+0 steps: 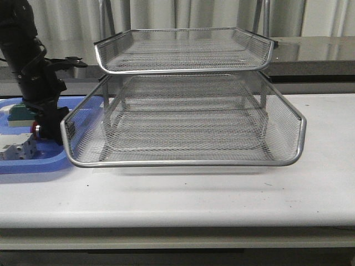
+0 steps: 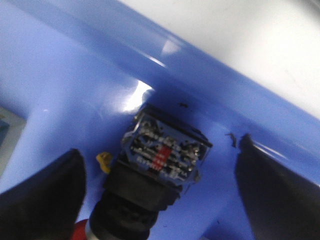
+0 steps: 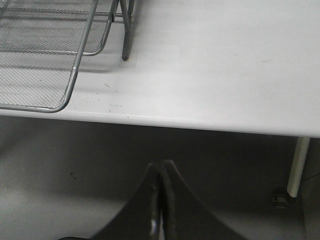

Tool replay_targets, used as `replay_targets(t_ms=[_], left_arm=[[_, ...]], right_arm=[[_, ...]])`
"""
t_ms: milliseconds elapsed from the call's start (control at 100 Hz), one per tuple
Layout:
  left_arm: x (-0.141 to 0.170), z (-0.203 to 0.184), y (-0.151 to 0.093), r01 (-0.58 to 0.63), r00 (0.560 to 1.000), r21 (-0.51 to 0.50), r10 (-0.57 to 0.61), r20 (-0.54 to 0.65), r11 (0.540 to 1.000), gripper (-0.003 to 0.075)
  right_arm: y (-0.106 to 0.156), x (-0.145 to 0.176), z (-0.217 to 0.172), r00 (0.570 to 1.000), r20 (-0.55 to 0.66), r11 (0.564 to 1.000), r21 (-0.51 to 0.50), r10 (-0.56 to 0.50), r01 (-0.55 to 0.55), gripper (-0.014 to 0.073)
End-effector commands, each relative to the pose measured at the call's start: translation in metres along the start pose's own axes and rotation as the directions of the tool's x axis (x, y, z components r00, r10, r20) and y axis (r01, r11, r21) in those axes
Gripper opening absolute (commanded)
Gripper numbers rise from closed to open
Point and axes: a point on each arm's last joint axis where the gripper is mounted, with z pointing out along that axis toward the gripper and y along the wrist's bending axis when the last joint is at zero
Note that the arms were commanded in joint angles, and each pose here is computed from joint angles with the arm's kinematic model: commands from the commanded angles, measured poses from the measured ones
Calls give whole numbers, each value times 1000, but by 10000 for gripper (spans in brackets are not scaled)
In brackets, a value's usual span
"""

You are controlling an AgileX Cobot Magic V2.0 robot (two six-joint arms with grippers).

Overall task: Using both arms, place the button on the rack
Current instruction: 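Lower the left gripper and grasp the red-capped push button switch, then lift the button and carry it over the pulled-out mesh tray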

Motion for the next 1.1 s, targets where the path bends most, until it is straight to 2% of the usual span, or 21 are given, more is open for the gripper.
replay_targets(t_ms=[0,150,220,320,480,550,670,890,1090], left_arm=[[-11,-37,0,-7,997,-68,12,73,998,402],[-10,-37,1,-14,998,-77,19,60,997,130],[-10,-39,1,-16,998,-71,20,54,997,45],[-11,-48,2,-26,999,-77,29,46,997,-20],[-20,-80,5,-27,997,-94,33,63,995,-20],[-25,-96,8,16,995,-139,-1,103,990,-20],[-29,-126,7,23,989,-204,8,150,979,-20],[-25,-177,-3,84,980,-291,-26,198,953,-20],[-22,-220,-18,139,962,-330,-48,271,934,-20]], right_arm=[[0,-12,-7,996,86,1000,5,-3,3,-71],[0,-12,-7,996,86,1000,5,-3,3,-71],[0,-12,-7,996,86,1000,5,-3,3,-71],[0,-12,-7,996,86,1000,5,-3,3,-71],[0,-12,-7,996,86,1000,5,-3,3,-71],[0,-12,-7,996,86,1000,5,-3,3,-71],[0,-12,-7,996,86,1000,5,-3,3,-71],[0,-12,-7,996,86,1000,5,-3,3,-71],[0,-12,-7,996,86,1000,5,-3,3,-71]])
